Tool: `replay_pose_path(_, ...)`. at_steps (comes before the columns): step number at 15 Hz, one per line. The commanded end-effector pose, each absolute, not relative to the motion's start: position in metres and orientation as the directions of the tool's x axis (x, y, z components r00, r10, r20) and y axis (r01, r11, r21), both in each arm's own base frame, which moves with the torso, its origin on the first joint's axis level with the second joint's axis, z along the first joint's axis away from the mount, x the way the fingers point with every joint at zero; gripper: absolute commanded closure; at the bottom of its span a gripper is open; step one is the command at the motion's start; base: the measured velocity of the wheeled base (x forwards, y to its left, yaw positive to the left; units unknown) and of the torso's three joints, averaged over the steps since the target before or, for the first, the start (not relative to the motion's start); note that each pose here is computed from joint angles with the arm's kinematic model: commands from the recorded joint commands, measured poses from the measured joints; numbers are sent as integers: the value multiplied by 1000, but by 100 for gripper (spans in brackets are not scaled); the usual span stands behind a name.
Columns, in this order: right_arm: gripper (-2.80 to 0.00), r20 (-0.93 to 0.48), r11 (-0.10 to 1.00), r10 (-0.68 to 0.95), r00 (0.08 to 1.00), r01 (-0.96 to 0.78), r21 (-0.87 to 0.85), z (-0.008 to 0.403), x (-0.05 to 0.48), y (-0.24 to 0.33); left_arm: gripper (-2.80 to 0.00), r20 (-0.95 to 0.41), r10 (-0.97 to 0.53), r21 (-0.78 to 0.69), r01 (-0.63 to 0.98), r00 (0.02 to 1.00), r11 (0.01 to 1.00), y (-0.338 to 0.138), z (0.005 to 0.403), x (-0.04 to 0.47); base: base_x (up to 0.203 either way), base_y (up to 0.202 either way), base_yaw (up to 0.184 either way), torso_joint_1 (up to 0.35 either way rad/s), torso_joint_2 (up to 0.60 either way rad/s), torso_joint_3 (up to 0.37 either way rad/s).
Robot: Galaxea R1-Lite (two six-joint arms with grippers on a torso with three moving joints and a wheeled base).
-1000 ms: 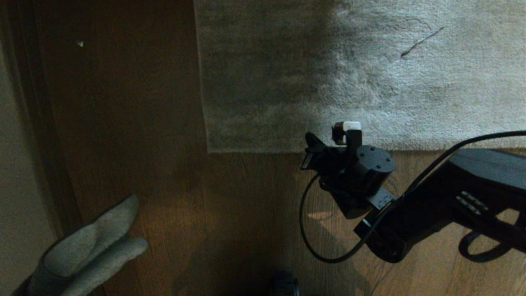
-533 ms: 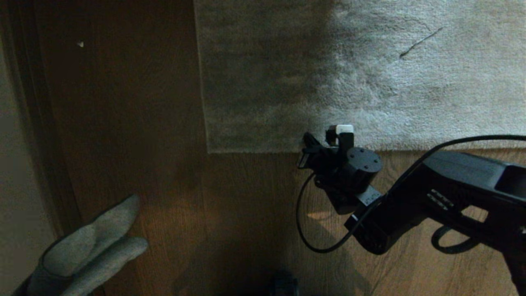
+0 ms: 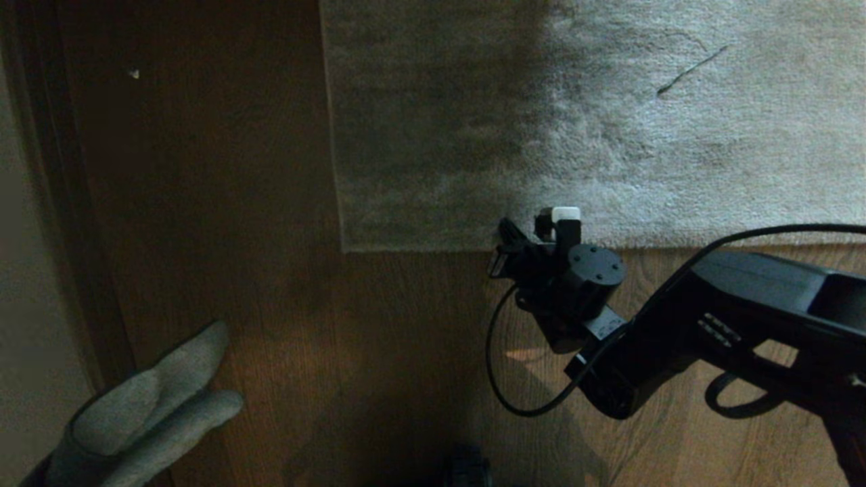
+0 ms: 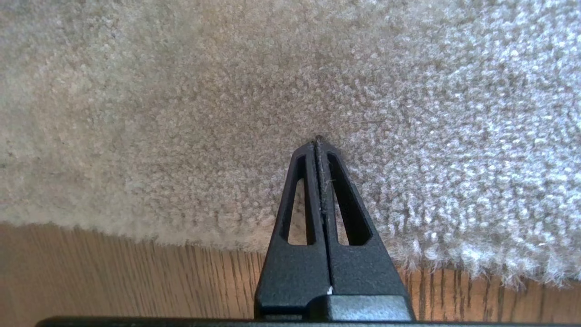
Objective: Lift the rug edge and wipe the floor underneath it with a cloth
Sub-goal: Put down the rag
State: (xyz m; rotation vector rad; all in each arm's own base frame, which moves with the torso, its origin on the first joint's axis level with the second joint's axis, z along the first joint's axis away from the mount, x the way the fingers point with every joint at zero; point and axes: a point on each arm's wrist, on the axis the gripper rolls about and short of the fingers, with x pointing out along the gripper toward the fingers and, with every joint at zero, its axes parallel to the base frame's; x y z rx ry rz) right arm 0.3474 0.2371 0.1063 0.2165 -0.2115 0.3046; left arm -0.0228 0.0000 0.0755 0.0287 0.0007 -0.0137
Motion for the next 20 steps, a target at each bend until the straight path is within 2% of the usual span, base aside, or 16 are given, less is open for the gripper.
replay_pose_path(1,0,321,913,279,905,-354,204,130,336,240,0,0,-14,28,14,1000,1000,0,76,-23,0,0,0,0,0,0)
replay_pose_path(5,0,336,898,314,888,-393,200,163,298,232,0,-2,-14,29,14,1000,999,0,75,-23,0,0,0,0,0,0)
replay_pose_path(10,0,243,925,327,914,-362,117,169,247,191,0,-1,-14,29,14,1000,999,0,75,-23,0,0,0,0,0,0)
replay_pose_path(12,0,201,960,245,948,-266,85,166,242,153,0,-2,-14,28,14,1000,1000,0,75,-23,0,0,0,0,0,0)
replay_pose_path(15,0,156,999,29,987,-35,35,163,228,78,0,-2,-14,29,14,1000,999,0,75,-23,0,0,0,0,0,0)
replay_pose_path(18,0,109,994,-103,989,105,-8,154,172,31,0,-2,-14,29,14,1000,999,0,75,-23,0,0,0,0,0,0)
replay_pose_path(20,0,127,989,-146,981,148,-9,158,140,17,0,-2,-14,29,14,1000,999,0,75,-23,0,0,0,0,0,0)
